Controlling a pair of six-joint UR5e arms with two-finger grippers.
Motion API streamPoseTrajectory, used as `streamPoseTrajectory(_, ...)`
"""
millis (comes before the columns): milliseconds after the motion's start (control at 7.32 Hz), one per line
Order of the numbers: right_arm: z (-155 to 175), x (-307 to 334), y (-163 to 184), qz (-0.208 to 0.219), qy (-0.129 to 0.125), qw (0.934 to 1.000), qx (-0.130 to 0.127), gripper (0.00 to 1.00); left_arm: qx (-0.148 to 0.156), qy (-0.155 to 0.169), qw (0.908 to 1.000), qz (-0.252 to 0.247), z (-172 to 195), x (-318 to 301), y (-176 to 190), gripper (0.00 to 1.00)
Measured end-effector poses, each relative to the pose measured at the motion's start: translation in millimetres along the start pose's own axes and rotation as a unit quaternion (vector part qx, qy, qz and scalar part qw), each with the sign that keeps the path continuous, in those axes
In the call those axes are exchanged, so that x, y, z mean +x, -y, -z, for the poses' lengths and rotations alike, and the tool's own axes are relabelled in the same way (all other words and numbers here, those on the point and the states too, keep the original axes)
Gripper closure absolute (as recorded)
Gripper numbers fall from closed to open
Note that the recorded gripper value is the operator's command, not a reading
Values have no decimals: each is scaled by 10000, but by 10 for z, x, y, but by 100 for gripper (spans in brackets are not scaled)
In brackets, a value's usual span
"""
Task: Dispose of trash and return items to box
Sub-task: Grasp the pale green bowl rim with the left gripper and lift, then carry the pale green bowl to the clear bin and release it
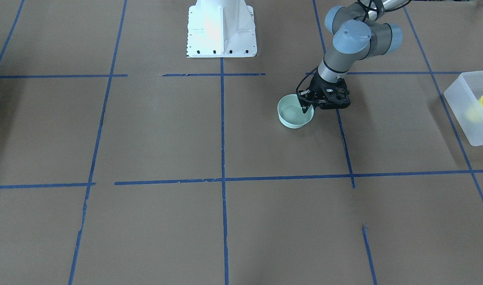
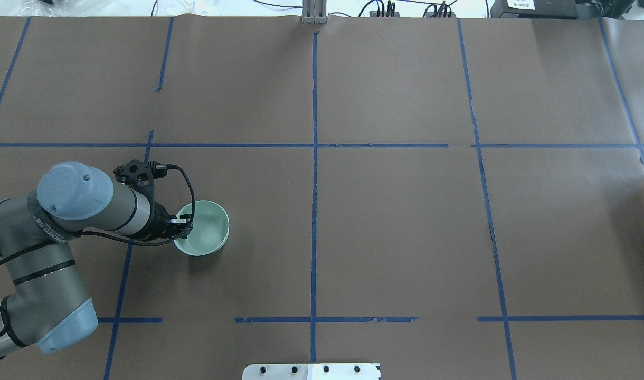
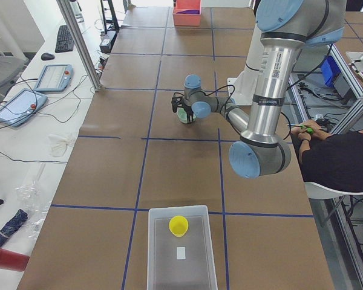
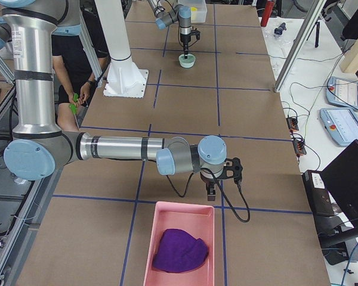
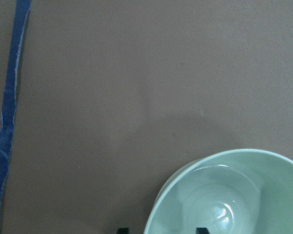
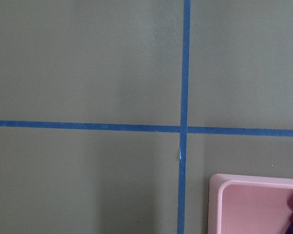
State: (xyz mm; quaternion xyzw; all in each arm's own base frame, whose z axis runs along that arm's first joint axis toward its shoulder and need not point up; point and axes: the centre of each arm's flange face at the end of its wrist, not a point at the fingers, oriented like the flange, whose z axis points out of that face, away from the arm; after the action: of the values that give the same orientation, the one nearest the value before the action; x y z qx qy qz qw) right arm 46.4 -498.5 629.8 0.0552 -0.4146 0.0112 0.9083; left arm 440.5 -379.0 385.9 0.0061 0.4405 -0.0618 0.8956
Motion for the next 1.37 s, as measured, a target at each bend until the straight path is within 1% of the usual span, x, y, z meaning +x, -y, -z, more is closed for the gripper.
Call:
streamPoseTrajectory(273,-1,3,-3,-7,-7,10000,1,0,47,-84,10000,-5,143,18,20,100)
streamPoseTrajectory(410,-8,17,-10,-15,-21,10000,-4,0,101,-136,9999,-3,341,15,81,100)
streamPoseTrajectory(820,-20,104,-30,7,-300,9995,9,0,372,-150,9991,-132,1150,-174,578,100)
streamPoseTrajectory(957,-34,133,-71,-30,-298,9995,-25,0,488,-152,9983,-289,1360,-315,760,100)
streamPoseTrajectory(1093,-56,180,-149,-103,-235,9996,-76,0,592,-105,9971,-463,1549,-512,945,100)
streamPoseTrajectory(1230,-76,238,-253,-202,-110,9997,-129,0,670,20,9957,-637,1740,-755,1133,100)
streamPoseTrajectory(1366,-90,284,-343,-281,-5,9995,-168,0,751,215,9933,-847,1939,-1008,1315,100)
